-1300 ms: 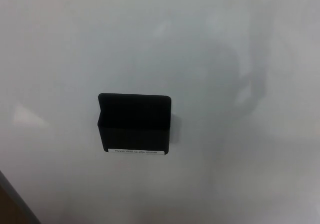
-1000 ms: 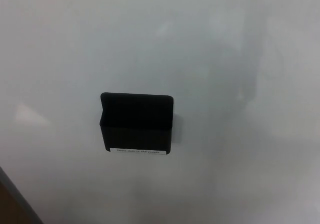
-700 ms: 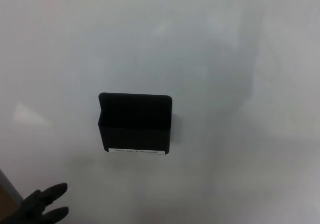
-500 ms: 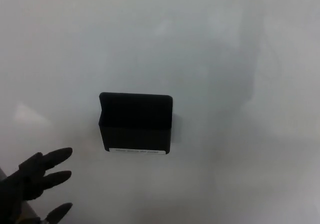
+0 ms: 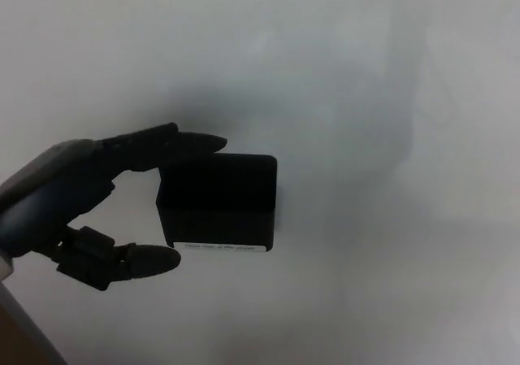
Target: A magnetic marker holder is on the left hand side of the white board, the robot put the index and middle finger into the opening of the container and pull off the magnetic holder and hand it to a human on the left hand side.
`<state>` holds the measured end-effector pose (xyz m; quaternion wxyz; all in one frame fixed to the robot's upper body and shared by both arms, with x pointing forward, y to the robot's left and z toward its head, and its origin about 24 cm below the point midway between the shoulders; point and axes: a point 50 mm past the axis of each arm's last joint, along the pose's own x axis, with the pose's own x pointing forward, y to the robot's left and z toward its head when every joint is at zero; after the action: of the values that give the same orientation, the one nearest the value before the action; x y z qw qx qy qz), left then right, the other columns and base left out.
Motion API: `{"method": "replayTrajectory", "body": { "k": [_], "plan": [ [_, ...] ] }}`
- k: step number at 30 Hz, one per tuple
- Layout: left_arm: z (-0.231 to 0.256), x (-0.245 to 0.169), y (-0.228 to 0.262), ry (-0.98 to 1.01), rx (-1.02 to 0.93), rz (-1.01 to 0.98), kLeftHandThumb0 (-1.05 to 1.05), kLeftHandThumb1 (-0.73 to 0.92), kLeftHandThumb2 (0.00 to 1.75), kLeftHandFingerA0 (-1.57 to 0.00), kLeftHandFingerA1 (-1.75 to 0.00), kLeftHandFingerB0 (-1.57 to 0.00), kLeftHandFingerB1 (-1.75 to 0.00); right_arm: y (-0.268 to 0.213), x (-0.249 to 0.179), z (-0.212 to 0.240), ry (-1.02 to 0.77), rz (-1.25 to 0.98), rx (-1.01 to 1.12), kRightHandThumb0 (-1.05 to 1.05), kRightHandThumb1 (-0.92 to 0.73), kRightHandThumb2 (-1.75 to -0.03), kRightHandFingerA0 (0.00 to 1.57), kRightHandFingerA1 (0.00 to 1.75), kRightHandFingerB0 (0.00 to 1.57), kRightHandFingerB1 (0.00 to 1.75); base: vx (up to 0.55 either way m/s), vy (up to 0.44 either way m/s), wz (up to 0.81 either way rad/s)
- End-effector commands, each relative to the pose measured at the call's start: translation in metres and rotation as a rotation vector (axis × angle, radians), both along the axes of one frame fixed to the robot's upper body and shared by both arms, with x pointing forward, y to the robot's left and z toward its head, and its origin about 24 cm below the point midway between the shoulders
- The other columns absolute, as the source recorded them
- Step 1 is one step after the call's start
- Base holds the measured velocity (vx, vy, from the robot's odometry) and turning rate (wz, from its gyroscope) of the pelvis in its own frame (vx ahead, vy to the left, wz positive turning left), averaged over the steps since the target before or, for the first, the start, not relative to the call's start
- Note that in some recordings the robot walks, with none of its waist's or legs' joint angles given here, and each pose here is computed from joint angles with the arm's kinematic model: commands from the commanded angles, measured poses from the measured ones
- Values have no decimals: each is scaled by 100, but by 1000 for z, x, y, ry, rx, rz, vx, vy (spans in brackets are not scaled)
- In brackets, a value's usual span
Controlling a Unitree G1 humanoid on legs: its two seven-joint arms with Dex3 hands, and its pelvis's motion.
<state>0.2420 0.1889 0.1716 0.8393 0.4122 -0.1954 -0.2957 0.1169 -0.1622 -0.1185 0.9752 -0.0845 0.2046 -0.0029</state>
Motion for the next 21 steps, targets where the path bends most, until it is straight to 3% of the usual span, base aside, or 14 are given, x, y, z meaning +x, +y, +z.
{"method": "replayTrajectory", "body": {
  "k": [1, 2, 3, 8, 9, 14, 15, 21],
  "plan": [
    [-6, 10, 2, 71, 83, 45, -74, 58, 59, -34, -37, -26, -29, -5, 3, 5, -65, -2, -24, -50, -63, -64, 80, 51, 57, 45, 0, 0, 0],
    [-6, 10, 2, 73, 84, 45, -74, 58, 59, -34, -37, -26, -29, -5, 3, 5, -66, -2, -24, -50, -63, -64, 80, 51, 57, 45, 0, 0, 0],
    [-7, 14, 0, 82, 94, 51, -80, 49, 82, -26, -45, -21, -39, -5, 3, 5, -65, -4, -22, -46, -69, -61, 83, 48, 60, 43, 0, 0, 0],
    [-10, 21, -3, 104, 107, 60, -79, 49, 82, -26, -44, -21, -39, -5, 3, 5, -64, -9, -19, -51, -62, -65, 81, 52, 56, 45, 0, 0, 0],
    [-10, 24, -4, 111, 115, 63, -79, 49, 82, -24, -44, -19, -38, -4, 4, 5, -66, -11, -16, -45, -68, -61, 83, 48, 61, 43, 0, 0, 0],
    [-10, 30, -5, 125, 132, 75, -80, 49, 82, -24, -44, -19, -38, -3, 6, 5, -74, -8, -19, -50, -63, -65, 81, 52, 57, 45, 0, 0, 0],
    [-11, 32, -5, 131, 142, 82, -81, 49, 82, -24, -43, -19, -38, -4, 7, 5, -74, -6, -21, -47, -69, -61, 82, 48, 60, 43, 0, 0, 0],
    [-12, 37, -5, 164, 150, 93, -78, 48, 80, -21, -42, -18, -37, -5, 9, 6, -79, -3, -23, -45, -69, -61, 82, 48, 61, 44, 0, 0, 0]
  ]
}}
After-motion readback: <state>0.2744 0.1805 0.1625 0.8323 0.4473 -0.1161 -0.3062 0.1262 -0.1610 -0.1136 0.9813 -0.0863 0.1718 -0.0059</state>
